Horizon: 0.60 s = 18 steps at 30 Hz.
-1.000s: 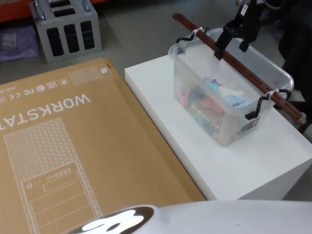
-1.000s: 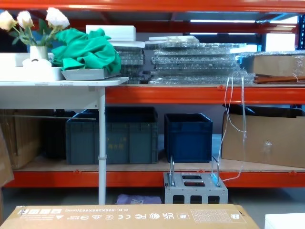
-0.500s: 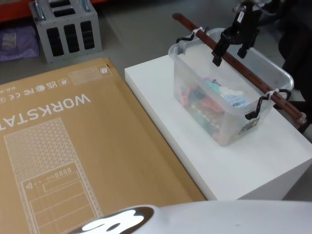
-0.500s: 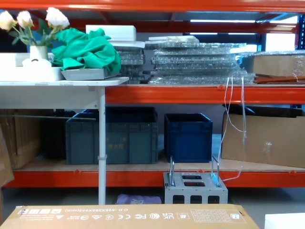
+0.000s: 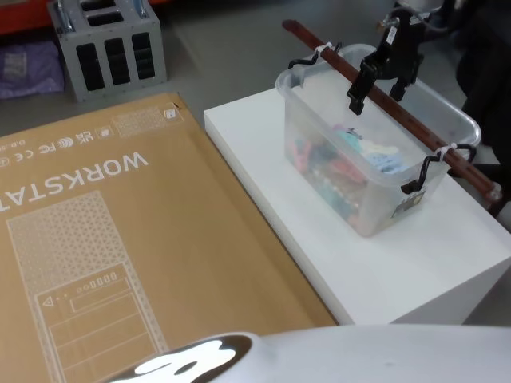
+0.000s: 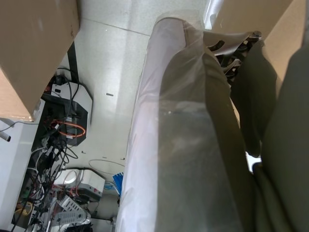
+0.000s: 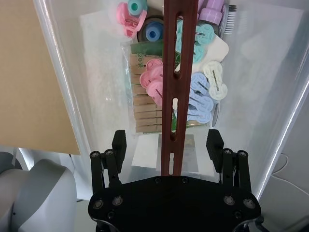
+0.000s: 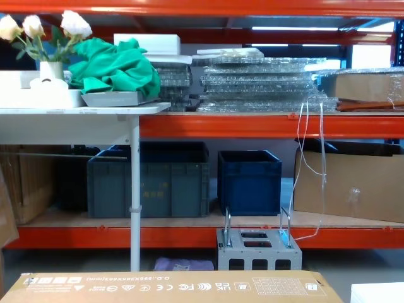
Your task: Use one hand to grasp the basket and place it at the designated location.
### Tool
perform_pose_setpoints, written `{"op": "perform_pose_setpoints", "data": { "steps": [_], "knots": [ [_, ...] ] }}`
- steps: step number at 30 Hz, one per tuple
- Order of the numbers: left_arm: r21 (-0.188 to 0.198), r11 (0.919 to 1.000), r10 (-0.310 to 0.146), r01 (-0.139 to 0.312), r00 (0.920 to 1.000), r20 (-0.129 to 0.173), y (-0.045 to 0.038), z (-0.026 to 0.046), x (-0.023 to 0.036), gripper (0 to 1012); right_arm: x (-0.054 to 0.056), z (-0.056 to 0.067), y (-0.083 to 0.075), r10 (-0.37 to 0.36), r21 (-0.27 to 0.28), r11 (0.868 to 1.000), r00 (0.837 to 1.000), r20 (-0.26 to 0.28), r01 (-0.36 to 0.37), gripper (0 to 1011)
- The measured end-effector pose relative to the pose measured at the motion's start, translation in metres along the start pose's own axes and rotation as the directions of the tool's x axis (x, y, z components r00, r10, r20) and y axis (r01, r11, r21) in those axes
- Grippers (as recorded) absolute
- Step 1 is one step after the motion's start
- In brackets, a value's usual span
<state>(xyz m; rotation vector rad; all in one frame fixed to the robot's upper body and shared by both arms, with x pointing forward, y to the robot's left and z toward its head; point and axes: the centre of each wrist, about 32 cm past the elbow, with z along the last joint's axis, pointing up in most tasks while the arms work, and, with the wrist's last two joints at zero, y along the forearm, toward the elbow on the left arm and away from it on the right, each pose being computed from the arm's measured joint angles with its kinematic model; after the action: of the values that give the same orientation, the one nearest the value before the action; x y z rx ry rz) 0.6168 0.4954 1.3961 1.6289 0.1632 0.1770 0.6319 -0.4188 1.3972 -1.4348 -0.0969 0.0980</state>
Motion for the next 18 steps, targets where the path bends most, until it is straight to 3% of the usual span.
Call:
{"op": "perform_pose_setpoints", "data": {
  "steps": [11,18],
  "knots": [
    [0.0,1.0,0.0,0.0,1.0,0.0,0.0,0.0,0.0,0,0.0034,-0.0015,0.0012,0.011,-0.003,1.0,1.0,-0.015,-0.011,997],
    [0.0,1.0,0.0,0.0,1.0,0.0,0.0,0.0,0.0,0,0.0028,-0.0021,0.0011,0.005,-0.001,1.0,1.0,-0.017,-0.005,849]
  ]
}}
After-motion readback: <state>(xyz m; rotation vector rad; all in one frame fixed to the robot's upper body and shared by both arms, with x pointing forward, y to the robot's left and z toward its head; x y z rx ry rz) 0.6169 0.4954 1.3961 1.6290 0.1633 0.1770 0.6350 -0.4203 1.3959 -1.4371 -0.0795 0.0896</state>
